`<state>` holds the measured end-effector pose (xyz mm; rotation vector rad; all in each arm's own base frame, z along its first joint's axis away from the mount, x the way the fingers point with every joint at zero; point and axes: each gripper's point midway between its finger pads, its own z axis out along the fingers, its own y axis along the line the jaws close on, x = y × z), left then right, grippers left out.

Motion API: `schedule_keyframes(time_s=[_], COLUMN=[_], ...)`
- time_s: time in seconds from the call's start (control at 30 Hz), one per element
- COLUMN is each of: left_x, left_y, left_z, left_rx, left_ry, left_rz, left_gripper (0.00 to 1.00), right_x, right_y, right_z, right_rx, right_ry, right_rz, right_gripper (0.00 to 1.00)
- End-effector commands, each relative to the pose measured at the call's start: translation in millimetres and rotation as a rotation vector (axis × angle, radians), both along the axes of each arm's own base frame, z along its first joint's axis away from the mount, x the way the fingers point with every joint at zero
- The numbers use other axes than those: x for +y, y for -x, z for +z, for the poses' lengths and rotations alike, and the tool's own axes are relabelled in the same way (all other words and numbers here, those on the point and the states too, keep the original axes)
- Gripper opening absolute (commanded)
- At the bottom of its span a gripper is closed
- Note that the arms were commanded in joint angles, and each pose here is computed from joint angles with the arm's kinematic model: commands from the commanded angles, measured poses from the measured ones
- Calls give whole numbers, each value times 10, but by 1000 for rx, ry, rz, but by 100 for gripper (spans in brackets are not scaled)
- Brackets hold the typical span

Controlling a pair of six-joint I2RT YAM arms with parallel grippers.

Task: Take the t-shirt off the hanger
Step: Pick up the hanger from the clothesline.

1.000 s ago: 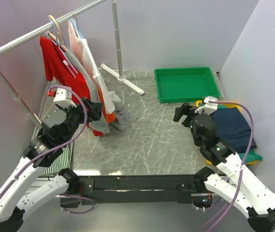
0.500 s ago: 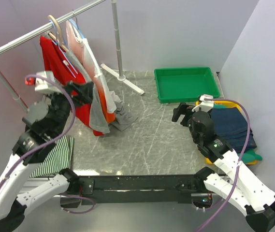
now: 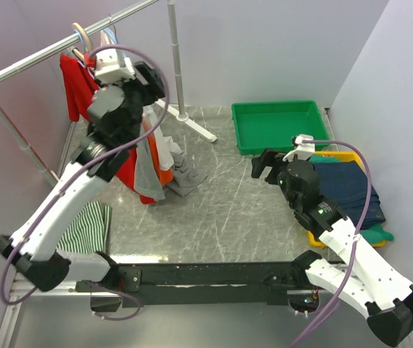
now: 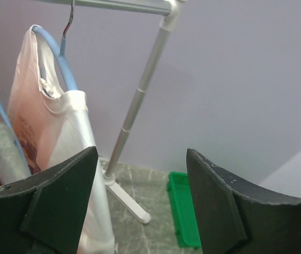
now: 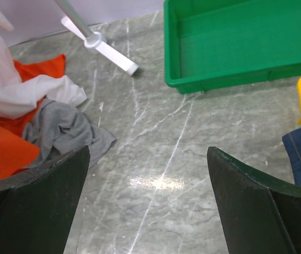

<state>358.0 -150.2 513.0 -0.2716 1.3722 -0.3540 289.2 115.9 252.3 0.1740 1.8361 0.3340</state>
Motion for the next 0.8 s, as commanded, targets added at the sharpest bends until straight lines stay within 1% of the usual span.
schedule_keyframes(time_s=[0.0,0.07,0.2,0.27,0.4,0.47,0.5,0.57,0.67,0.7,0.77], left_x=[170,147,239,274,300,327,339,391,394,376,373], left_y=[-251,-400,-605,-660,-702,-730,-727,-734,-790,-804,-852], left_z=[72,-28,-183,-264,-364,-415,-429,-445,-467,-479,-510], left_rx=[-21,2,48,66,84,97,103,106,108,114,127], left_ry=[15,21,26,26,16,3,-2,-10,-20,-26,-37], left_rz=[150,169,227,255,288,313,323,354,355,349,351], left_gripper=[76,77,78,77,73,75,78,79,73,68,63], right_x=[32,7,-30,-42,-54,-57,-59,-49,-42,-50,-55], right_y=[-13,-8,17,29,27,16,14,6,-6,-6,-8], right_z=[245,262,275,282,268,239,231,199,192,189,197], right_rx=[-70,-72,-77,-83,-81,-73,-70,-64,-62,-62,-63], right_ry=[-64,-58,-55,-54,-48,-40,-38,-34,-33,-34,-33], right_rz=[10,1,-9,-11,-17,-19,-20,-19,-19,-22,-27], right_gripper=[100,100,100,100,100,100,100,100,100,100,100])
